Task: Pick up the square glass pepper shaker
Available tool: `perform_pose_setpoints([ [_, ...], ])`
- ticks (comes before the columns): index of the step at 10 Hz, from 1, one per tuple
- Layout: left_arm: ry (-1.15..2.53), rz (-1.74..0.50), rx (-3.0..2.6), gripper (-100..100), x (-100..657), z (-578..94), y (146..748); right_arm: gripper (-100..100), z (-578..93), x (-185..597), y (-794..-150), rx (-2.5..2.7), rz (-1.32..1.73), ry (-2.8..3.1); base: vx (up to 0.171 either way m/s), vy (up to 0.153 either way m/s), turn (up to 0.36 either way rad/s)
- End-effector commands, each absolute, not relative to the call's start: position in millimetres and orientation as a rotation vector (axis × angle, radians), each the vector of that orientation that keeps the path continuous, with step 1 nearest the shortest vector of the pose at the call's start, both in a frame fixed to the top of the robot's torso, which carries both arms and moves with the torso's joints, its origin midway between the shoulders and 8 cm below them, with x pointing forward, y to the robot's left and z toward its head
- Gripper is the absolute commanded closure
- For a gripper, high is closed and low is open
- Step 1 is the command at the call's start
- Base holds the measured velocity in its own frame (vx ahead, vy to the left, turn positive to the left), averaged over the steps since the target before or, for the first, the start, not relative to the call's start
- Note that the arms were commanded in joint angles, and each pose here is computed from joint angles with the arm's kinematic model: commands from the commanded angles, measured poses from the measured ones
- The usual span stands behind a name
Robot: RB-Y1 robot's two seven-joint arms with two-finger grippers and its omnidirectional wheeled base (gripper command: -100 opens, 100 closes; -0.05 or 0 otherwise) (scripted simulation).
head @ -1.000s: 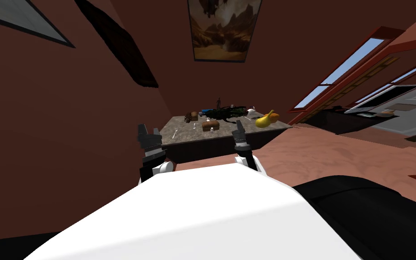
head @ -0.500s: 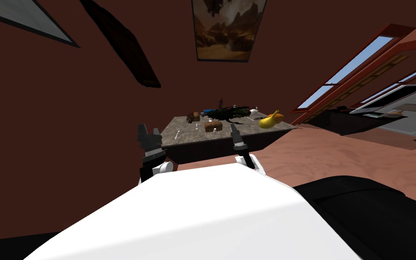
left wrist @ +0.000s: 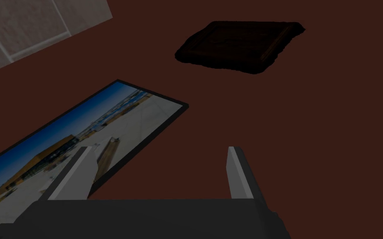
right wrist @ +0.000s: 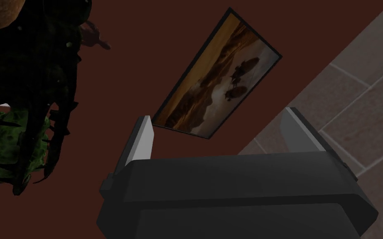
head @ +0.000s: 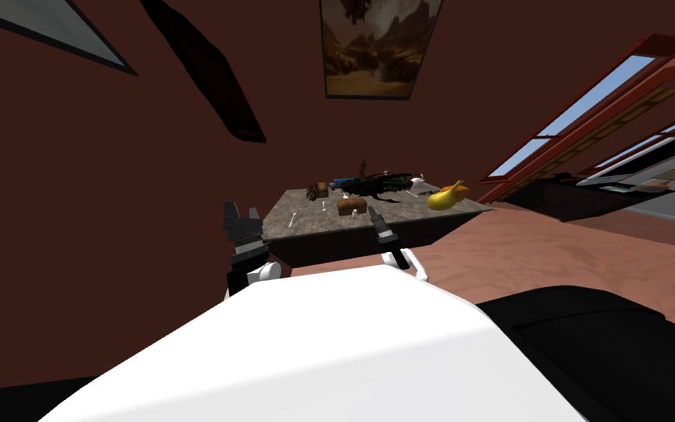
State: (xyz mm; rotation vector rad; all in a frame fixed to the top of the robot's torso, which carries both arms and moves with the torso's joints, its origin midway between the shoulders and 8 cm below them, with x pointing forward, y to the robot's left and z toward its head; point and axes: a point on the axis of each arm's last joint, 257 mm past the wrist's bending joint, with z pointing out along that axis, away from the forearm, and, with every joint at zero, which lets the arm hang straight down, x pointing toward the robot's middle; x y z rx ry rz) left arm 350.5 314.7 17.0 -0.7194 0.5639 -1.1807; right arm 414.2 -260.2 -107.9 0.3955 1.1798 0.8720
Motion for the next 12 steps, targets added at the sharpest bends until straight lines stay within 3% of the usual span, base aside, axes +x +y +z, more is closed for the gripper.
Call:
perform_pose_setpoints([
  [1, 0.564, -1.181, -0.719, 0, 351, 17, 315, -100, -117, 418, -267, 0.382, 0.839, 1.203, 0.028, 0.066, 0.002],
  [12, 0.564, -1.181, -0.719, 0, 351, 17, 315, -100, -213, 450, -320, 0.162, 0.414, 1.487, 0.039, 0.076, 0.013],
])
